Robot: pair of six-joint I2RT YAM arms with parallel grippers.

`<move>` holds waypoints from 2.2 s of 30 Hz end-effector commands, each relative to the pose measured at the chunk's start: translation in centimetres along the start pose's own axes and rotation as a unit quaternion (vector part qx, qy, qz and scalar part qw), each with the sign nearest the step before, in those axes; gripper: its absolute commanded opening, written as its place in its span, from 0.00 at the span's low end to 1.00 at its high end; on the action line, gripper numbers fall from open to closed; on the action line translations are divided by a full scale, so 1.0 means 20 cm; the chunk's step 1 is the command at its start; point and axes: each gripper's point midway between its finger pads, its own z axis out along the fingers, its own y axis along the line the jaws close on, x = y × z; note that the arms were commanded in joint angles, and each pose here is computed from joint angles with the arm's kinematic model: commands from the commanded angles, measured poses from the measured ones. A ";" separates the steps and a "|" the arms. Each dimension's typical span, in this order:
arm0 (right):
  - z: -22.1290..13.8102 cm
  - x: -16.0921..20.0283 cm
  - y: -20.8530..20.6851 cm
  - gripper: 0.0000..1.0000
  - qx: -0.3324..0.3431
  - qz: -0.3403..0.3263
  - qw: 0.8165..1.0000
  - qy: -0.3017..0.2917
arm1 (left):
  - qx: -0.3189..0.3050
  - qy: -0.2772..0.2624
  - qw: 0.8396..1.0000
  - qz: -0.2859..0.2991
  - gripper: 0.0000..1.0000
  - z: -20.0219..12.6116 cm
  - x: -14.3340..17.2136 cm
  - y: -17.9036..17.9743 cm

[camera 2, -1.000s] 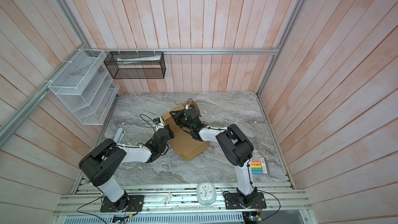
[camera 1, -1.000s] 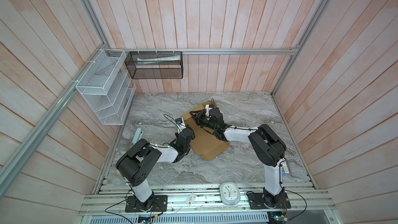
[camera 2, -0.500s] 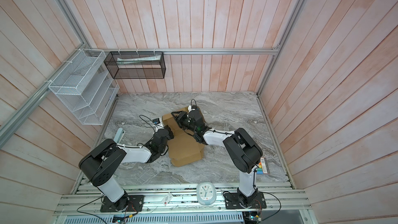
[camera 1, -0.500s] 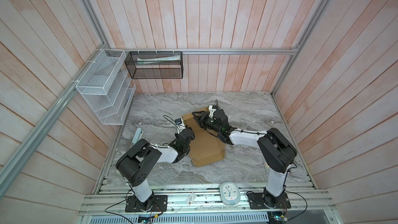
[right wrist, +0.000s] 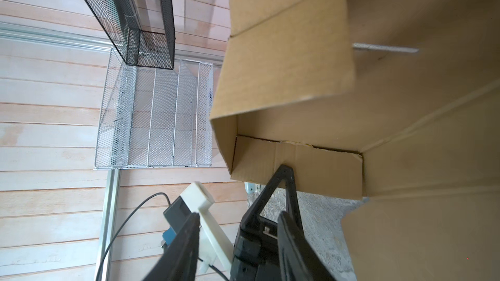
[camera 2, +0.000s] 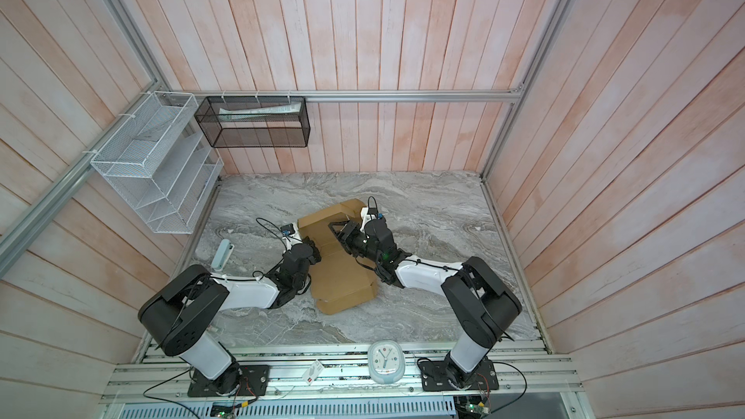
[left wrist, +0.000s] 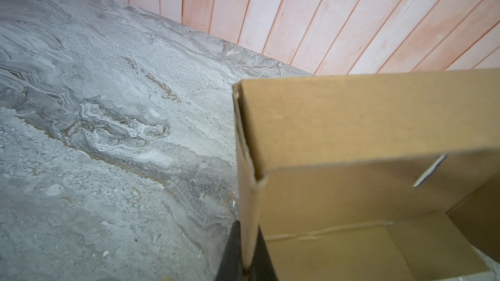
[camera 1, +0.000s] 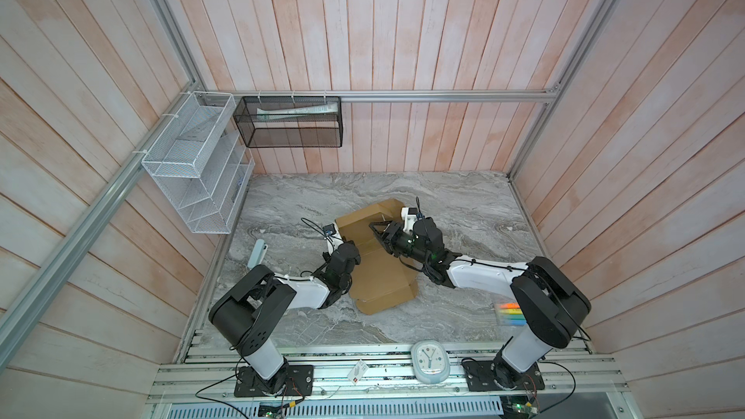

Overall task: Assemble paper box
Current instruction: First fold the bottom flaps of a flat cardboard box at the center of the table.

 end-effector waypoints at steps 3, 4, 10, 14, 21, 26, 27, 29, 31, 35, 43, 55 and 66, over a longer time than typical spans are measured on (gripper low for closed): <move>-0.12 -0.02 0.05 0.48 0.029 -0.103 0.994 -0.014 | -0.009 -0.007 1.000 0.019 0.00 -0.04 -0.03 0.03; -0.15 -0.03 0.06 0.47 0.040 -0.128 0.991 -0.016 | -0.007 -0.006 1.000 0.025 0.00 -0.04 -0.03 0.03; -0.23 -0.11 0.16 0.44 0.077 -0.226 0.970 -0.040 | 0.021 -0.012 0.997 0.069 0.00 -0.09 -0.06 0.01; -0.23 -0.14 0.25 0.43 0.083 -0.274 0.957 -0.039 | 0.033 -0.020 0.995 0.091 0.00 -0.13 -0.09 0.01; -0.15 -0.15 0.34 0.40 0.083 -0.321 0.943 -0.020 | 0.028 -0.024 0.992 0.124 0.00 -0.17 -0.10 0.05; -0.02 -0.12 0.38 0.36 0.073 -0.335 0.939 0.019 | 0.018 -0.029 0.989 0.140 0.00 -0.19 -0.12 0.07; 0.02 -0.11 0.37 0.35 0.072 -0.335 0.939 0.029 | 0.016 -0.030 0.989 0.143 0.00 -0.19 -0.12 0.08; 0.06 -0.10 0.37 0.33 0.070 -0.335 0.939 0.039 | 0.011 -0.030 0.988 0.149 0.00 -0.19 -0.12 0.09; 0.10 -0.09 0.36 0.32 0.072 -0.334 0.939 0.046 | 0.007 -0.028 0.988 0.153 0.00 -0.19 -0.11 0.10; 0.17 -0.07 0.31 0.30 0.080 -0.327 0.940 0.060 | 0.002 -0.027 0.987 0.156 0.00 -0.19 -0.09 0.12; 0.28 0.00 0.17 0.27 0.103 -0.311 0.940 0.093 | -0.010 -0.026 0.988 0.150 0.00 -0.17 -0.07 0.14; 0.35 0.07 -0.01 0.24 0.124 -0.282 0.945 0.110 | -0.015 -0.020 0.989 0.149 0.00 -0.16 -0.04 0.15; 0.36 0.09 -0.14 0.22 0.150 -0.269 0.944 0.118 | -0.025 -0.014 0.990 0.137 0.00 -0.15 -0.01 0.18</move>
